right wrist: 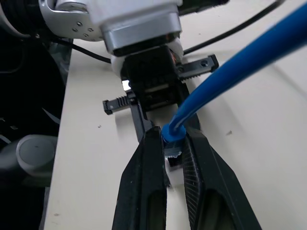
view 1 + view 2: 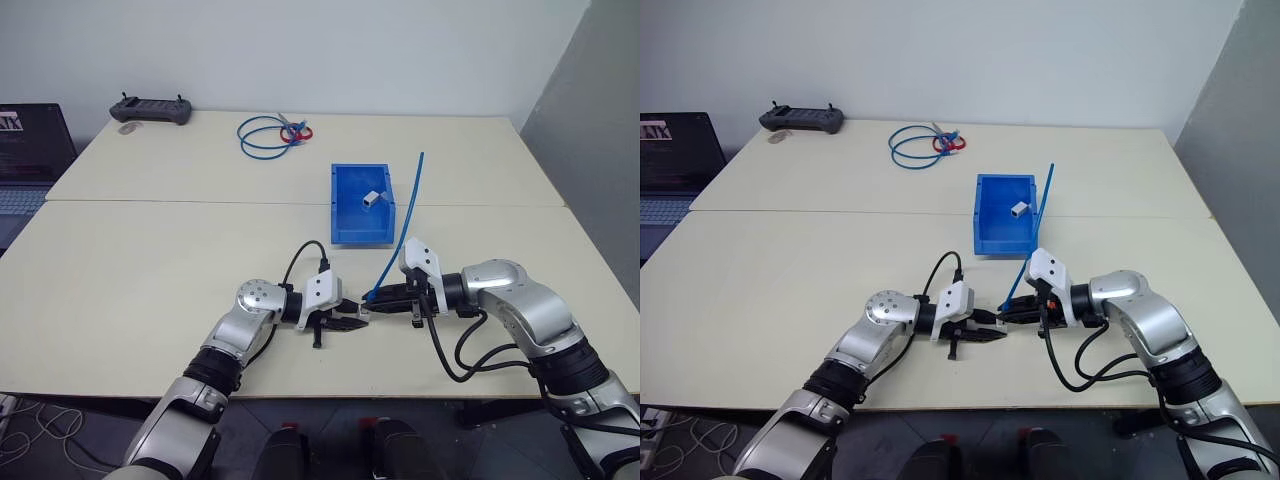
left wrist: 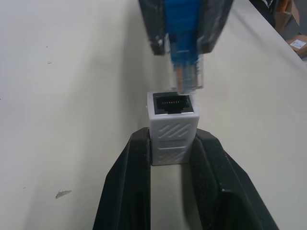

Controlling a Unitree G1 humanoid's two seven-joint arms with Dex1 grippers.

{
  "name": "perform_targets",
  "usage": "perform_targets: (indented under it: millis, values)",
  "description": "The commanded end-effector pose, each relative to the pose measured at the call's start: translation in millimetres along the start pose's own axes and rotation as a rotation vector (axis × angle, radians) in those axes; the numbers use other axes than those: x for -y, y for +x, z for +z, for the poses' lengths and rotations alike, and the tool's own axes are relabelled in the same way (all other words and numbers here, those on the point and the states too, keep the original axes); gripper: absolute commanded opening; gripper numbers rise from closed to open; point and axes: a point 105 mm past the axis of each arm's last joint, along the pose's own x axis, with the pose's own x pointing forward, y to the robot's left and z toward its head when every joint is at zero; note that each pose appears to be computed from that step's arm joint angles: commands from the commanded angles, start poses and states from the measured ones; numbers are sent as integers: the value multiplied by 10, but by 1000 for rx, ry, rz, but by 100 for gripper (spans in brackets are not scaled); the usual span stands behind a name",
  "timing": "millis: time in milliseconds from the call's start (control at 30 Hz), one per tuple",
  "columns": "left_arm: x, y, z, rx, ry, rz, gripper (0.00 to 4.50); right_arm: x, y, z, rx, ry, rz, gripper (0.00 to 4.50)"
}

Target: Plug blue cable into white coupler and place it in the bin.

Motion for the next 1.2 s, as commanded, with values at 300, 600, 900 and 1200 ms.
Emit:
perform_targets:
  millis: [300,600,900,1200]
  values:
    - [-7,-34,-18,-15,11,2,80,39,9,-40,-33,-68,-41,19]
    - [-9,-40,-26,-21,12,7,80,-40,91,-78,-38,-70,-7,19]
    - [-7,-37,-21,-17,10,10,80,-26,146,-222,-98,-114,-16,19]
    - [3,-37,-25,-18,9,10,80,81,111,-187,-128,-193,-38,19]
